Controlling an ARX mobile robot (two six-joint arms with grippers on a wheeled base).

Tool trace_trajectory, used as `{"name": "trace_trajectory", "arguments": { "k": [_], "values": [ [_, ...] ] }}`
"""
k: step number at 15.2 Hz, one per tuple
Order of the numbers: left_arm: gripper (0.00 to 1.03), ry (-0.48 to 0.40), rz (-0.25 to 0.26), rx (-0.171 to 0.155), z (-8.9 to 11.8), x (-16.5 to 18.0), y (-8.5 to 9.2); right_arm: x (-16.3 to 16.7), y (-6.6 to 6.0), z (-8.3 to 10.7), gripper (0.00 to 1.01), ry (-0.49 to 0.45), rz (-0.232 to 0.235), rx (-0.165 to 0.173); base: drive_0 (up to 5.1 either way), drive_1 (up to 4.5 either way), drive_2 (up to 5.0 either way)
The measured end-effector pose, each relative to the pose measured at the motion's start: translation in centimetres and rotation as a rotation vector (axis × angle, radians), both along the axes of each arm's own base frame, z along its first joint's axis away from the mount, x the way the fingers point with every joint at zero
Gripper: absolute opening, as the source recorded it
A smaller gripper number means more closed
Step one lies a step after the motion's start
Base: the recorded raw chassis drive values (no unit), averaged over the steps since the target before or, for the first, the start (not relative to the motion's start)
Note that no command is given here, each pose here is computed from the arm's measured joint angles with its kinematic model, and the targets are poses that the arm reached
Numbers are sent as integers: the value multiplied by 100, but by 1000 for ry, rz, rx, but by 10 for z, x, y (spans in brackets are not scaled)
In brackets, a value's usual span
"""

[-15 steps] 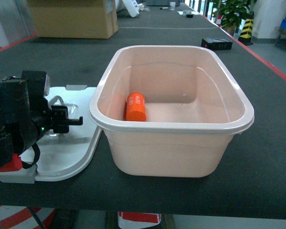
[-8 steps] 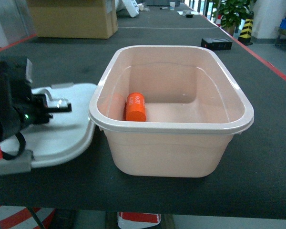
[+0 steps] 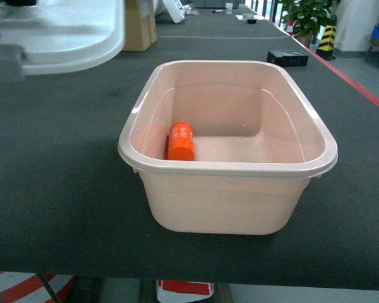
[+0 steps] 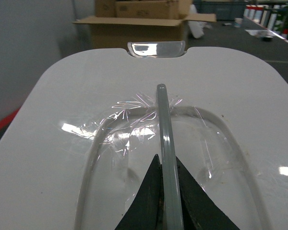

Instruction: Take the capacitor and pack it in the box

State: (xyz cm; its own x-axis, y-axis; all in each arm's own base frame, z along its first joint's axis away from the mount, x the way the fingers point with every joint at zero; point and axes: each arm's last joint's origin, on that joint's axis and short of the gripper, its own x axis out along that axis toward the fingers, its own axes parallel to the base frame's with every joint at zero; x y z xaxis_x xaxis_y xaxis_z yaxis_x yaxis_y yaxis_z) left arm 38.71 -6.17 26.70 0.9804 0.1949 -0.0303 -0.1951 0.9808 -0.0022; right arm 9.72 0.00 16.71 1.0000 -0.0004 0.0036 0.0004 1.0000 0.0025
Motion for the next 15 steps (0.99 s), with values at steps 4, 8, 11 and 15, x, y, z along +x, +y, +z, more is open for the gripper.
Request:
{"name": "trace_trajectory", "arguments": {
  "k": [4,8,11,15],
  "values": [
    [2,45,-116,-45,1,2,-79,0,0,0,98,0,0,0,0,0,0],
    [2,114,-213,-1,-22,-6,-168,0,0,0,98,0,0,0,0,0,0],
    [2,165,-242,35,-38,-10,-197,0,0,0,98,0,0,0,0,0,0],
    [2,215,-236,60,-51,-17,-211,0,0,0,98,0,0,0,0,0,0]
  ]
}}
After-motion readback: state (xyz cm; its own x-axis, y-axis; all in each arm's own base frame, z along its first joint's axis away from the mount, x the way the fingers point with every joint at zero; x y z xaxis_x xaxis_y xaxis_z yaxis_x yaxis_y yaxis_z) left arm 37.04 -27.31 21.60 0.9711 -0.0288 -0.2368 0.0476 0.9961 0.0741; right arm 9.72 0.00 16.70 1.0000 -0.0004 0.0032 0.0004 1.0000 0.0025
